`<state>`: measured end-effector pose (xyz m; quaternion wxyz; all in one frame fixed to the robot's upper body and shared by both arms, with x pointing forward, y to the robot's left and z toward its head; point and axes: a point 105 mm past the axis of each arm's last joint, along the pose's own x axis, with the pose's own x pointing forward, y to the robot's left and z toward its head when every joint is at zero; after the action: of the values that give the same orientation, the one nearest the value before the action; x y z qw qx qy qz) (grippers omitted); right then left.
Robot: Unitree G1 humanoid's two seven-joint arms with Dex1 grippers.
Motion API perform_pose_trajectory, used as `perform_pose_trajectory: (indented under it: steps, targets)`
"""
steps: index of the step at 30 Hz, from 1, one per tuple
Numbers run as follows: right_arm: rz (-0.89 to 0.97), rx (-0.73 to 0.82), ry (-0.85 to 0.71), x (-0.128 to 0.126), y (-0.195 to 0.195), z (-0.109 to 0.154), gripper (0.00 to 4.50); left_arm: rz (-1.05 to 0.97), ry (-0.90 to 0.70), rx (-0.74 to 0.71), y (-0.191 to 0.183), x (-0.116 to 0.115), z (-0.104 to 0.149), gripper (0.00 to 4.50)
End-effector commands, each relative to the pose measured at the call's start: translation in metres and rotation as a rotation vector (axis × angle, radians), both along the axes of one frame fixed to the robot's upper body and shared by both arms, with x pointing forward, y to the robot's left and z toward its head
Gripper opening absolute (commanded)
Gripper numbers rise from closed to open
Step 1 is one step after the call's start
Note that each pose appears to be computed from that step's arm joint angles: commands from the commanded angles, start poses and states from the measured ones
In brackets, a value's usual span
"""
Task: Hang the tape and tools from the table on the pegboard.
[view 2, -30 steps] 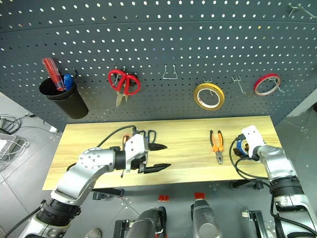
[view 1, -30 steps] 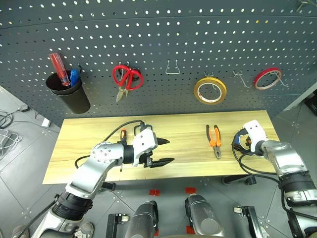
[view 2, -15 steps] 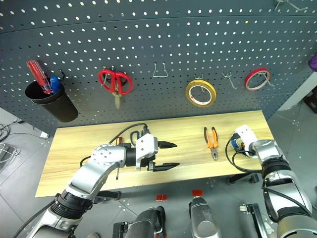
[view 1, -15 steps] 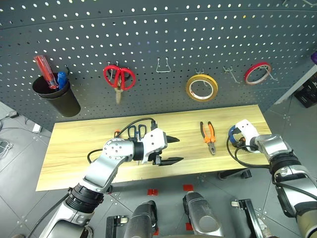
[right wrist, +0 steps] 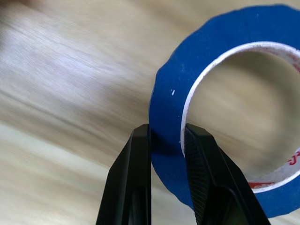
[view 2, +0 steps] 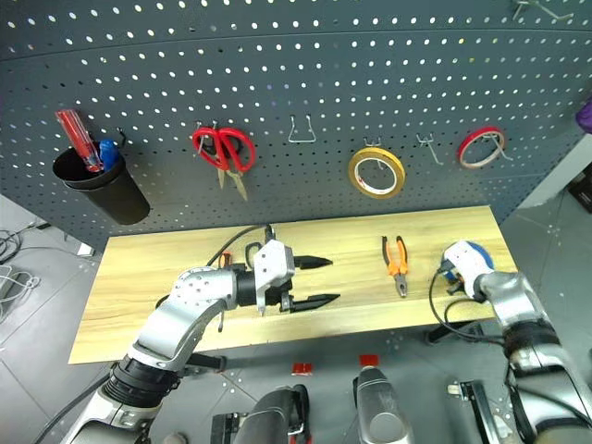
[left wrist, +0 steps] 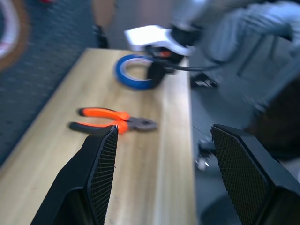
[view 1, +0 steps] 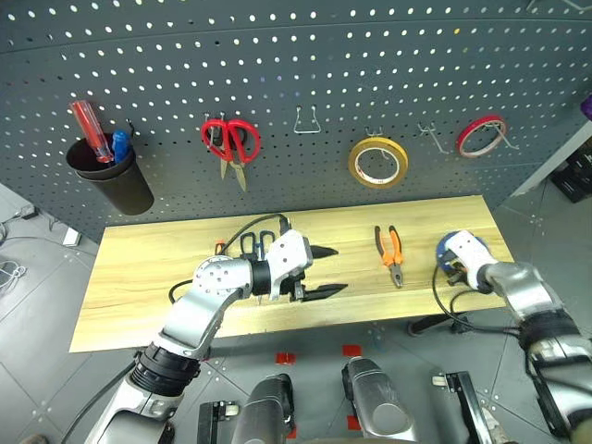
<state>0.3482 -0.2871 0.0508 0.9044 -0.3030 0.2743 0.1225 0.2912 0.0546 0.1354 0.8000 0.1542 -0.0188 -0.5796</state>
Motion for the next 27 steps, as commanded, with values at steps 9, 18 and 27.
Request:
perform_pose_trajectory:
  steps: [9, 18, 27]
  targets:
    - [0.193, 0.071, -0.802, -0.035, 0.119, 0.12, 0.68, 0.063, -0.171, -0.291, -0.002, 0.004, 0.064, 3.35]
    - [0.224, 0.181, -0.86, 0.034, 0.124, 0.141, 0.68, 0.187, -0.176, -0.321, 0.004, 0.014, 0.064, 3.35]
    - [0.234, 0.308, -0.727, 0.068, 0.128, 0.131, 1.93, 0.255, -0.181, -0.301, 0.016, 0.019, 0.057, 3.35]
